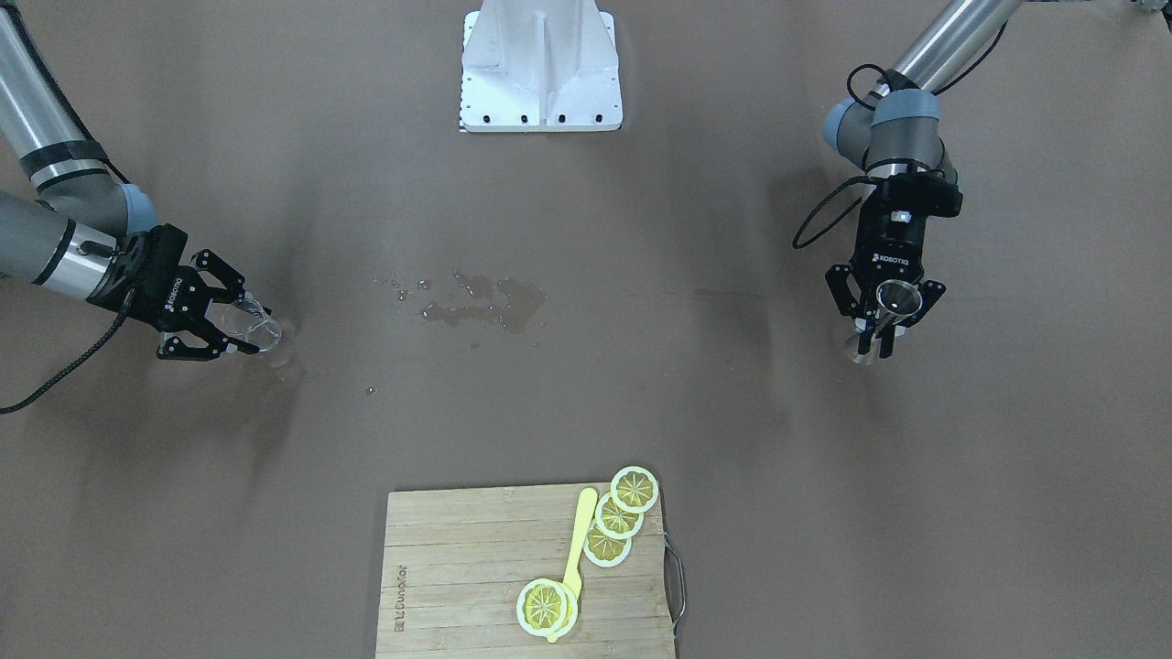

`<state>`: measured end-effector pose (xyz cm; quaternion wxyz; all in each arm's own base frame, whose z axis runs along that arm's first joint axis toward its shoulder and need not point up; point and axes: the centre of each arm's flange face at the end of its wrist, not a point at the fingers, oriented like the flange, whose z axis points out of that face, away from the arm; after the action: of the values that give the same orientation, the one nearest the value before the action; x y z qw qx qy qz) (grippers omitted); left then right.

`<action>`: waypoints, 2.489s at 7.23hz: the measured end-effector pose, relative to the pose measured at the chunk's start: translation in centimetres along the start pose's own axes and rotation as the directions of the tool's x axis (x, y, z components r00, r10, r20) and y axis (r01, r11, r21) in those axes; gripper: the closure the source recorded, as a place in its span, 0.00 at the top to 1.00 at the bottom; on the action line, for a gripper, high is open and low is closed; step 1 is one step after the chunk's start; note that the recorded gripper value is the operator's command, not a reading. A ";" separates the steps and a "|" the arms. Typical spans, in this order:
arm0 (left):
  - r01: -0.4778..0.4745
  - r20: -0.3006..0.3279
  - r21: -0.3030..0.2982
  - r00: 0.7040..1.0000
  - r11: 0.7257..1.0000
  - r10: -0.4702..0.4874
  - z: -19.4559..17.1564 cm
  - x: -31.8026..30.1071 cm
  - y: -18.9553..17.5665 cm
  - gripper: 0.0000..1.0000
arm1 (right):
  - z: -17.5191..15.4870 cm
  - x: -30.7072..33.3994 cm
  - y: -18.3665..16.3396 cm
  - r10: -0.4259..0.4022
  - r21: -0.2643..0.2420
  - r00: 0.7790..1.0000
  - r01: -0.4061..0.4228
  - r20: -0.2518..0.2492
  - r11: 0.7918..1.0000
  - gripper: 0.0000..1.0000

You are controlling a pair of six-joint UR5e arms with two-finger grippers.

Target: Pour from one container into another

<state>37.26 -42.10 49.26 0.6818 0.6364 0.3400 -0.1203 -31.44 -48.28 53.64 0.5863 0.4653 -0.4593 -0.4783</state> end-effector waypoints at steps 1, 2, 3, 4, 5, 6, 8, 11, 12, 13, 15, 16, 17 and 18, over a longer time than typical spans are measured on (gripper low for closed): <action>-0.004 0.010 -0.010 1.000 1.000 0.004 -0.3 0.5 0.7 0.00 | 0.5 -0.2 0.4 -0.024 -0.010 0.999 0.024 -0.032 1.000 0.00; -0.017 0.023 -0.023 1.000 1.000 0.018 -0.4 0.8 1.3 0.00 | 0.9 -0.8 0.7 -0.040 -0.019 0.998 0.039 -0.047 0.999 0.00; -0.035 0.036 -0.038 0.999 0.999 0.037 -0.3 0.9 1.7 0.00 | 0.8 -1.7 1.0 -0.049 -0.021 0.998 0.048 -0.048 0.999 0.00; -0.057 0.049 -0.055 0.997 0.997 0.060 -0.1 1.0 2.1 0.00 | 0.4 -2.4 1.2 -0.052 -0.022 0.998 0.051 -0.046 0.998 0.00; -0.074 0.058 -0.070 0.995 0.995 0.078 0.1 1.1 2.3 0.00 | 0.2 -2.8 1.3 -0.053 -0.021 0.998 0.052 -0.043 0.998 0.00; -0.085 0.063 -0.080 0.994 0.993 0.090 0.2 1.1 2.6 0.00 | 0.2 -3.1 1.5 -0.053 -0.022 0.998 0.052 -0.039 0.998 0.00; -0.100 0.073 -0.099 0.991 0.990 0.108 0.3 1.2 3.0 0.00 | 0.6 -3.3 1.9 -0.049 -0.028 0.998 0.048 -0.031 0.998 0.21; -0.085 0.112 -0.110 0.989 0.990 0.097 0.5 1.1 3.5 0.00 | 0.5 -2.9 1.9 -0.035 -0.032 0.999 0.034 -0.035 0.999 1.00; -0.082 0.118 -0.110 0.989 0.991 0.095 0.4 1.2 3.6 0.00 | 0.5 -2.8 1.7 -0.033 -0.031 0.999 0.032 -0.036 0.999 1.00; -0.079 0.121 -0.108 0.988 0.991 0.092 0.4 1.2 3.7 0.00 | 0.5 -2.8 1.7 -0.033 -0.029 0.999 0.032 -0.036 0.999 1.00; -0.061 0.126 -0.104 0.989 0.993 0.074 0.1 1.5 3.9 0.00 | 0.2 -2.5 1.4 -0.033 -0.025 0.999 0.032 -0.040 0.999 1.00; -0.055 0.132 -0.102 0.989 0.993 0.068 0.1 1.5 4.0 0.00 | 0.1 -2.4 1.2 -0.034 -0.022 0.999 0.033 -0.042 0.999 1.00; -0.051 0.139 -0.101 0.988 0.994 0.065 0.0 1.6 4.1 0.00 | 0.0 -2.4 0.9 -0.036 -0.017 0.998 0.035 -0.043 0.999 1.00; -0.043 0.149 -0.100 0.987 0.994 0.058 -0.1 1.8 4.4 0.00 | -0.1 -2.4 0.5 -0.037 -0.011 0.998 0.036 -0.042 0.999 1.00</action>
<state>41.16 -40.83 51.62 0.7384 0.6002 0.2764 -0.1345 -31.53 -45.80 53.93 0.5896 0.4806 -0.4356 -0.4813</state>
